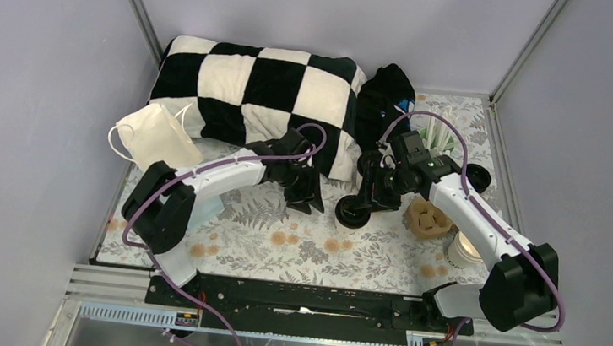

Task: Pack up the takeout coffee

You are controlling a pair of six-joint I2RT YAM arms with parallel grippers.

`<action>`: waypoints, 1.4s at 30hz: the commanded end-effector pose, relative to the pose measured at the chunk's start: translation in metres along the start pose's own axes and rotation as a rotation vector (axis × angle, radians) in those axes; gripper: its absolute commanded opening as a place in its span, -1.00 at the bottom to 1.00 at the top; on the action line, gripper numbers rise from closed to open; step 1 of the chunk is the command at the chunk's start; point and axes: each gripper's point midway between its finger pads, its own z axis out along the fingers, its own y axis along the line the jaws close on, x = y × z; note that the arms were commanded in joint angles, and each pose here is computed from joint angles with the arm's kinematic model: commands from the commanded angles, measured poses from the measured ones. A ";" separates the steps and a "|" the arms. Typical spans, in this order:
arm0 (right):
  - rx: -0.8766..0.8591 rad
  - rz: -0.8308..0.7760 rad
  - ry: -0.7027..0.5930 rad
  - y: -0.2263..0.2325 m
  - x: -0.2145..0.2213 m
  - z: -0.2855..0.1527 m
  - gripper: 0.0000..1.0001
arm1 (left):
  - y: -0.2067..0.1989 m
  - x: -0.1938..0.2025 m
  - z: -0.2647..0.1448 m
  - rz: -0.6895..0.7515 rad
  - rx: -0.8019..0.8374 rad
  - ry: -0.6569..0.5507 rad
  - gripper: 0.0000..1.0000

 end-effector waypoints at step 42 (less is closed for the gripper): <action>-0.138 0.087 -0.022 0.019 0.004 -0.013 0.33 | -0.069 -0.007 -0.035 0.021 0.350 -0.062 0.50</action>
